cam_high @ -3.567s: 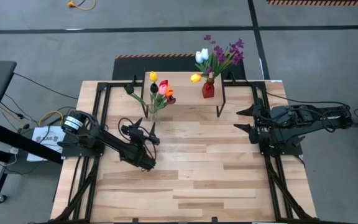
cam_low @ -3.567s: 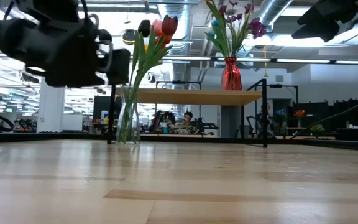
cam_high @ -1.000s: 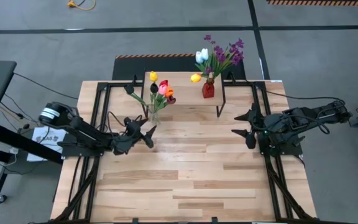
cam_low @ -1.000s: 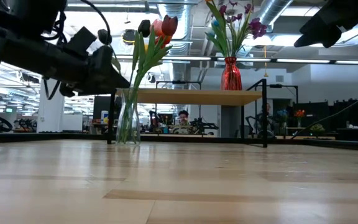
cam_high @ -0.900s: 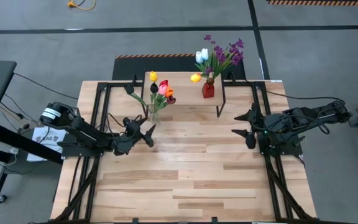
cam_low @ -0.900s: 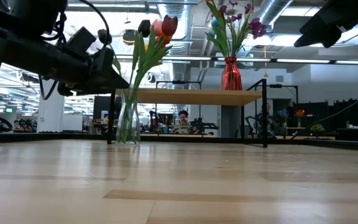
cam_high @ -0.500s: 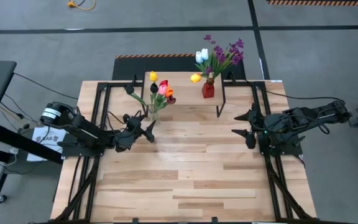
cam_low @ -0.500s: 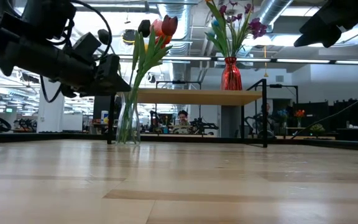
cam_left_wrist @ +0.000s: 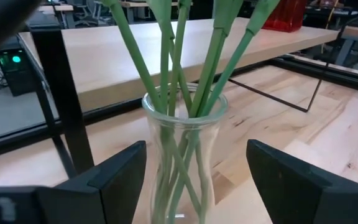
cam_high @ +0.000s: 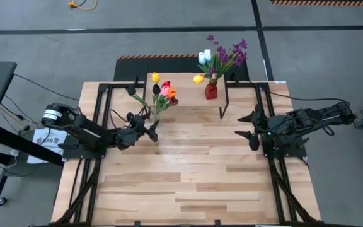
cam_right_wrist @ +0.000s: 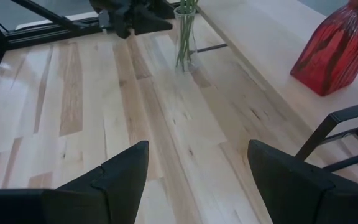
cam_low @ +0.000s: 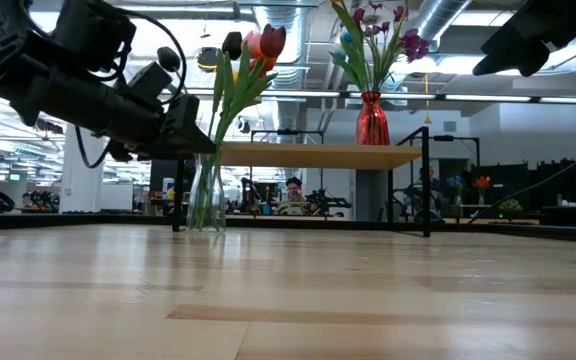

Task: Pick and place flowers into a vace then onto a shelf
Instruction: Put the transparent vase on the shelf

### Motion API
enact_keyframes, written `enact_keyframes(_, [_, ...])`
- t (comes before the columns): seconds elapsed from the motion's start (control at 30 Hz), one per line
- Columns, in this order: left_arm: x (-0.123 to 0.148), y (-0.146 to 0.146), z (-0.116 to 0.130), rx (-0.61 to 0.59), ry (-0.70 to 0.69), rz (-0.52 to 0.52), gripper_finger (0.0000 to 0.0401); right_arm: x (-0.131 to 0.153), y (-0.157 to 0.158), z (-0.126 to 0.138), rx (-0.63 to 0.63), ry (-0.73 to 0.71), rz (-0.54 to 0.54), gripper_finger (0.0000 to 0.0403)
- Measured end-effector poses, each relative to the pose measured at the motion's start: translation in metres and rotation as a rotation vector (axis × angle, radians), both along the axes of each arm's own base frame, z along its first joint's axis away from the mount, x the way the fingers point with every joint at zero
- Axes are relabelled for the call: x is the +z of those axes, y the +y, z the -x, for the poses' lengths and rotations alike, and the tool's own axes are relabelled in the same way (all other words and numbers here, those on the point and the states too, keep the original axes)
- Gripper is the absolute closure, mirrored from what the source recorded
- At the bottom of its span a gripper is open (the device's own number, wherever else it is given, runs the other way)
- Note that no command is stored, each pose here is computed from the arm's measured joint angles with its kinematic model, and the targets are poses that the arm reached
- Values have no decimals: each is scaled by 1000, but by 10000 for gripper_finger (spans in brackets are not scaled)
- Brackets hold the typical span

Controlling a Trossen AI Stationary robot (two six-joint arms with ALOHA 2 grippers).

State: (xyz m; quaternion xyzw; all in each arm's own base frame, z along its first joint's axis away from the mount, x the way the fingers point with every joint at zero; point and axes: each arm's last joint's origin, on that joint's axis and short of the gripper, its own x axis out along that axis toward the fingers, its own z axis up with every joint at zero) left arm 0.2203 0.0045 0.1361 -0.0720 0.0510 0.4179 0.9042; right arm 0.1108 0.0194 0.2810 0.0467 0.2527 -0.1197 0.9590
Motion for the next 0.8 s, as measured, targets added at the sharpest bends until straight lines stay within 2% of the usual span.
enact_keyframes(0.33, [6, 12, -10, -55, 37, -21, 134, 0, -1, 0, -17, 1, 12, 135])
enact_keyframes(0.53, [6, 16, -13, -62, 75, -15, 134, -1, 3, 1, 84, 28, 17, 135])
enact_keyframes(0.8, [6, 16, -13, -59, 74, -12, 134, -1, 3, 1, 101, 33, 36, 135])
